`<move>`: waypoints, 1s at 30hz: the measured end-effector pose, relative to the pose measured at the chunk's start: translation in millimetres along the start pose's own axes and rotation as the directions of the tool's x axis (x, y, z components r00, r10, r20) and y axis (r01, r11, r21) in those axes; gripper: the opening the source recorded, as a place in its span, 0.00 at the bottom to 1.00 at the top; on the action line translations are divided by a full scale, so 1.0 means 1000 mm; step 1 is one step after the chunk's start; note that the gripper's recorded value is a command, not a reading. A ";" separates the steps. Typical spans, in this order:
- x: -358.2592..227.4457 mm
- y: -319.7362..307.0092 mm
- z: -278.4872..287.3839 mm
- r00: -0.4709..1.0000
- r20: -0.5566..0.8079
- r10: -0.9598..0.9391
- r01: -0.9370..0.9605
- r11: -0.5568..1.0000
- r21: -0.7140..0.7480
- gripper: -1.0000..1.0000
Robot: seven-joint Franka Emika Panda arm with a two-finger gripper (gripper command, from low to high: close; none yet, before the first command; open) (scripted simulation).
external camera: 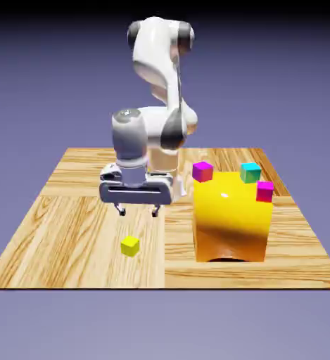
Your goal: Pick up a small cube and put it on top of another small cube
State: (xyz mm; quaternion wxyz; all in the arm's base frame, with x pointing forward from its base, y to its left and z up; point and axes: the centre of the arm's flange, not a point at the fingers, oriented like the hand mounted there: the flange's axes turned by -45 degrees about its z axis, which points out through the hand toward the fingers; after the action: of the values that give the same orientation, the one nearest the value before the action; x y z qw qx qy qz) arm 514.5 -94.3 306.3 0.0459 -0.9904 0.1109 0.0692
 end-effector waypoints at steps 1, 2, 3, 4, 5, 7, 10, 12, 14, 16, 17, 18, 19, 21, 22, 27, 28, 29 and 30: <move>0.005 0.005 0.009 0.999 0.048 0.013 -0.014 1.000 0.003 0.50; 0.010 0.010 0.017 0.995 0.095 0.027 -0.028 1.000 0.006 0.50; 0.015 0.015 0.026 0.989 0.143 0.041 -0.043 0.999 0.008 0.50; 0.019 0.020 0.035 0.980 0.190 0.054 -0.057 0.998 0.009 0.50; 0.023 0.025 0.044 0.969 0.236 0.067 -0.071 0.997 0.011 0.50; 0.030 0.035 0.062 0.941 0.327 0.090 -0.100 0.995 0.012 0.50; 0.037 0.050 0.090 0.881 0.457 0.121 -0.141 0.990 0.010 0.50; 0.041 0.060 0.108 0.831 0.539 0.137 -0.167 0.986 0.008 0.50; 0.043 0.070 0.126 0.774 0.615 0.150 -0.192 0.981 0.003 0.50; 0.044 0.079 0.145 0.710 0.686 0.159 -0.216 0.976 -0.003 0.50; 0.044 0.083 0.154 0.676 0.719 0.162 -0.227 0.974 -0.006 0.50; 0.044 0.088 0.163 0.640 0.750 0.165 -0.238 0.971 -0.010 0.50; 0.044 0.092 0.172 0.603 0.780 0.166 -0.249 0.968 -0.014 0.50; 0.042 0.100 0.189 0.525 0.835 0.166 -0.269 0.963 -0.023 0.50; 0.041 0.104 0.198 0.484 0.859 0.165 -0.278 0.960 -0.028 0.50; 0.018 0.100 0.230 0.458 0.874 0.163 -0.284 0.958 -0.030 0.50; 0.010 0.098 0.238 0.458 0.874 0.163 -0.283 0.959 -0.030 0.50; 0.002 0.097 0.247 0.457 0.874 0.163 -0.283 0.959 -0.031 0.50; 0.001 0.096 0.248 0.457 0.874 0.163 -0.283 0.959 -0.031 0.00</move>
State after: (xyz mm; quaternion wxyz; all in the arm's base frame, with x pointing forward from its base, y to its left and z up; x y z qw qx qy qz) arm 461.9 -161.7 54.7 0.1448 -0.7912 0.2051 0.5576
